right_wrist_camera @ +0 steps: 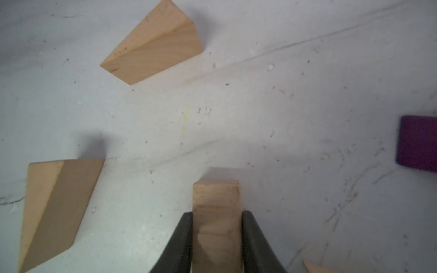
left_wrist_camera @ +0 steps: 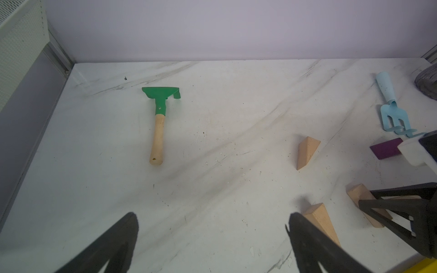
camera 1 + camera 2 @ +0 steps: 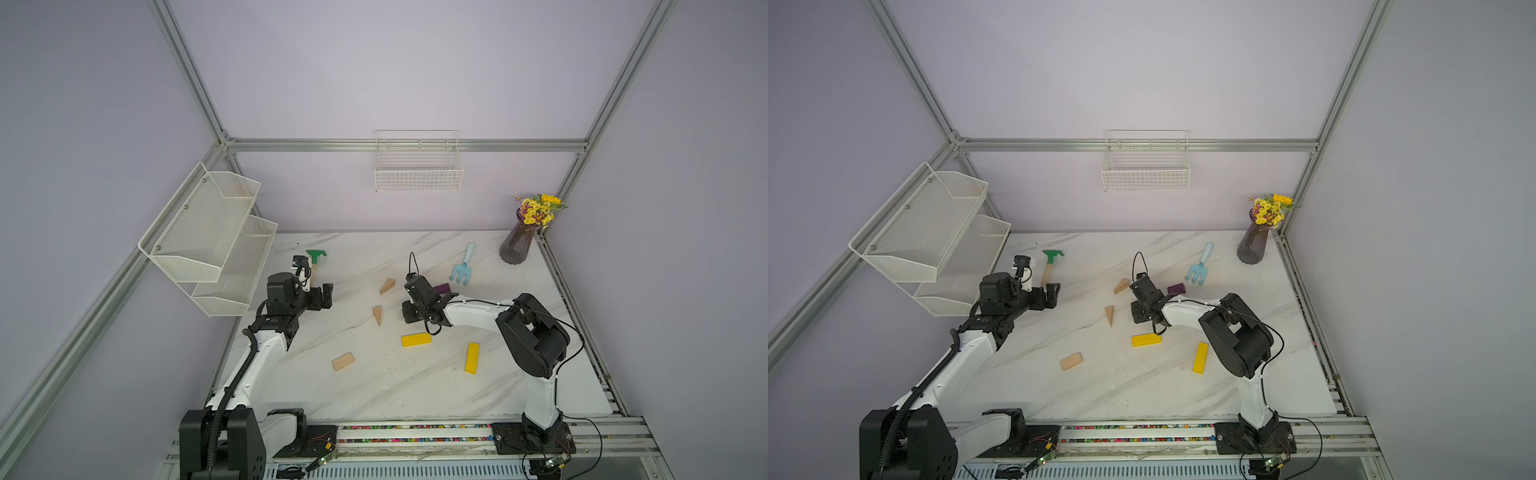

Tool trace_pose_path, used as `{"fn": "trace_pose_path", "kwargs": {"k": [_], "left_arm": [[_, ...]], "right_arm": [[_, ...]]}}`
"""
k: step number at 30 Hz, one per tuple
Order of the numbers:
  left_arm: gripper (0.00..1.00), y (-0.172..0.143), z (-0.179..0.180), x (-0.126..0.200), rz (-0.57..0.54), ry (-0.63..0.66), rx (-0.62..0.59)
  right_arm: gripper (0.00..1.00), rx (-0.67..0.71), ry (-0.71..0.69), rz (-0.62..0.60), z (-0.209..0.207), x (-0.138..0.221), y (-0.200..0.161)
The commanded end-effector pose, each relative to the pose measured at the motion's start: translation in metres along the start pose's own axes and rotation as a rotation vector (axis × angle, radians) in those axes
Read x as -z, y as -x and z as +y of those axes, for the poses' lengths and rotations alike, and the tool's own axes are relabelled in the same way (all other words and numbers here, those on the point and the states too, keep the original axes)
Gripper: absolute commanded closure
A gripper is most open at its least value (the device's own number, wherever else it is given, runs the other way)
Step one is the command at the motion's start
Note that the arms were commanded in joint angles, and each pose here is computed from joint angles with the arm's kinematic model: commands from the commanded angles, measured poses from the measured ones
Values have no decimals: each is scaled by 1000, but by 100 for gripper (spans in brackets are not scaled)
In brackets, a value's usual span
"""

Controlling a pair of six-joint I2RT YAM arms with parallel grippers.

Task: Assemble a small pinwheel with building blocks
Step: Pick up the building block from the center of the board, then place the building block at the center of the board.

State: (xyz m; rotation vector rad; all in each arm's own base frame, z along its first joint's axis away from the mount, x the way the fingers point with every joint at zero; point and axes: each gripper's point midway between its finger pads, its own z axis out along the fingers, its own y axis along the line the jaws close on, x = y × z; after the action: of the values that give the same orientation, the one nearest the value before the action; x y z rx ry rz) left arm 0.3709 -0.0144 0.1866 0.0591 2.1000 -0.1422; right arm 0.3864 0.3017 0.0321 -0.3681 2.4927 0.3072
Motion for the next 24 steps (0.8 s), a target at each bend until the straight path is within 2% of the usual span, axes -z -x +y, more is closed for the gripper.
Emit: {"fn": "trace_pose_path", "kwargs": {"k": [1,9,15,24], "left_arm": [[0,14,-3,4,-59,-13,7],[0,13,-3,3,-56,-17,9],[0,15,-5,4,-63,-25,18],[0,13,-6,2,-56,-30,23]], "right_arm": [[72,73,-20,66,-3,-12,-17],[61,67,-32,26,-4,7,-2],[54,75,-50,41,-9,14,-6],[51,95,-48,75,-10,9,-21]]}}
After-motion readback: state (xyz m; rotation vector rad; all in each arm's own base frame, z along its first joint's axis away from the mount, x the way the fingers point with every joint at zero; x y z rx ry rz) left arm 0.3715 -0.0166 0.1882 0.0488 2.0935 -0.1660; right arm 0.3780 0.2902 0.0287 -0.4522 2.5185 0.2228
